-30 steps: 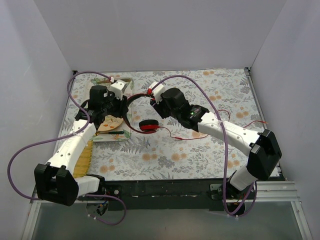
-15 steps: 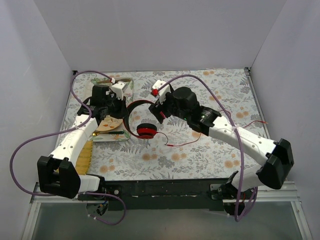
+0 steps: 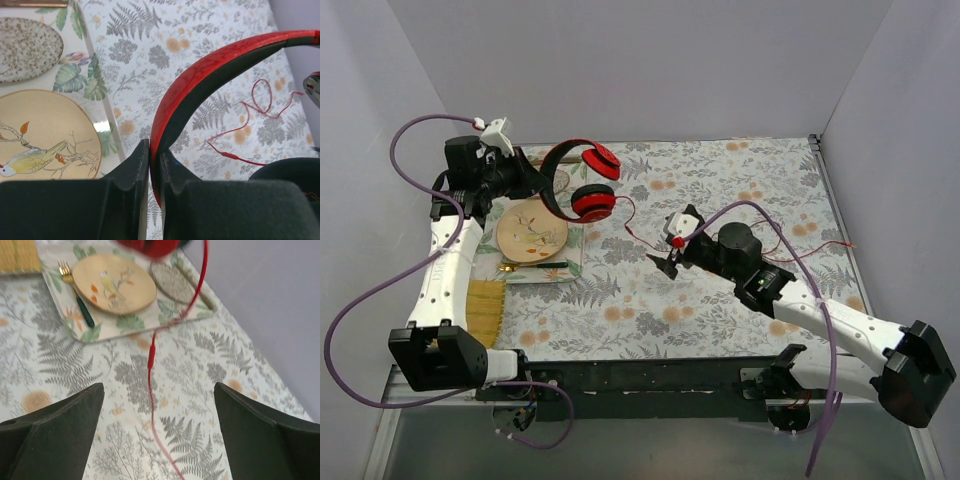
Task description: Wrap the headphones
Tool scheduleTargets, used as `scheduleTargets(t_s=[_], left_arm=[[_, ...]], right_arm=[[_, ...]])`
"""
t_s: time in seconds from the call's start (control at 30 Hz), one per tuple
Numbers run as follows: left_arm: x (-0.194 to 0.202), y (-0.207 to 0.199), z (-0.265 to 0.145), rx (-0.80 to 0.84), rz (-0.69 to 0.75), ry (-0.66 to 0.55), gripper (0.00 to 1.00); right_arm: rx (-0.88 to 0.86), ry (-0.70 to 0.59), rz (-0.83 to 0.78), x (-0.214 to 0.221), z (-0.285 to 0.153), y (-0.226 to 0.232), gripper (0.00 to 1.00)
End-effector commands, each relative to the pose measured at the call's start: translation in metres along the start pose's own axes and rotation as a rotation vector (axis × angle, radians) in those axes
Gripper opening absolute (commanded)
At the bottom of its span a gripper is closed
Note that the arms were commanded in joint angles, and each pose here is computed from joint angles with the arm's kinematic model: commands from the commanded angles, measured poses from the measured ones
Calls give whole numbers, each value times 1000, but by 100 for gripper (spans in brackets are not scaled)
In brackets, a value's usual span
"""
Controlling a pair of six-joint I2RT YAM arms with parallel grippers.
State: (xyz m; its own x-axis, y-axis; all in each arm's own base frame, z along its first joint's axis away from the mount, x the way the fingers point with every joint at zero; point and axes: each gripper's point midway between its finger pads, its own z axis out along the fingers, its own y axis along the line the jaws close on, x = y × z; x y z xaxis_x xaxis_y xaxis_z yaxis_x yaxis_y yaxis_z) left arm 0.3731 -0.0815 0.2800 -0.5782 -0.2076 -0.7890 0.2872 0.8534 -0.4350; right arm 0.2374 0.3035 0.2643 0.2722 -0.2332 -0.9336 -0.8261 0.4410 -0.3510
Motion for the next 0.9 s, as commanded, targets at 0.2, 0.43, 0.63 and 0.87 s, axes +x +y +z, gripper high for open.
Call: scheduleTargets(t_s=[0.2,0.43,0.63,0.87], left_arm=[[-68,-75,-58,181,15,-181,0],[-86,-96,-76,230,20,-223,0],[-86,-87,-72,190,35,-233,0],[-84,-7,-45,-138,166,-282,0]], right_arm=[[28,63,5,70,16,-16,99],[84,180,43,111,29,-26,95],[132,224,89,113,24,-40,9],[244,320,89,97,-7,-62,1]])
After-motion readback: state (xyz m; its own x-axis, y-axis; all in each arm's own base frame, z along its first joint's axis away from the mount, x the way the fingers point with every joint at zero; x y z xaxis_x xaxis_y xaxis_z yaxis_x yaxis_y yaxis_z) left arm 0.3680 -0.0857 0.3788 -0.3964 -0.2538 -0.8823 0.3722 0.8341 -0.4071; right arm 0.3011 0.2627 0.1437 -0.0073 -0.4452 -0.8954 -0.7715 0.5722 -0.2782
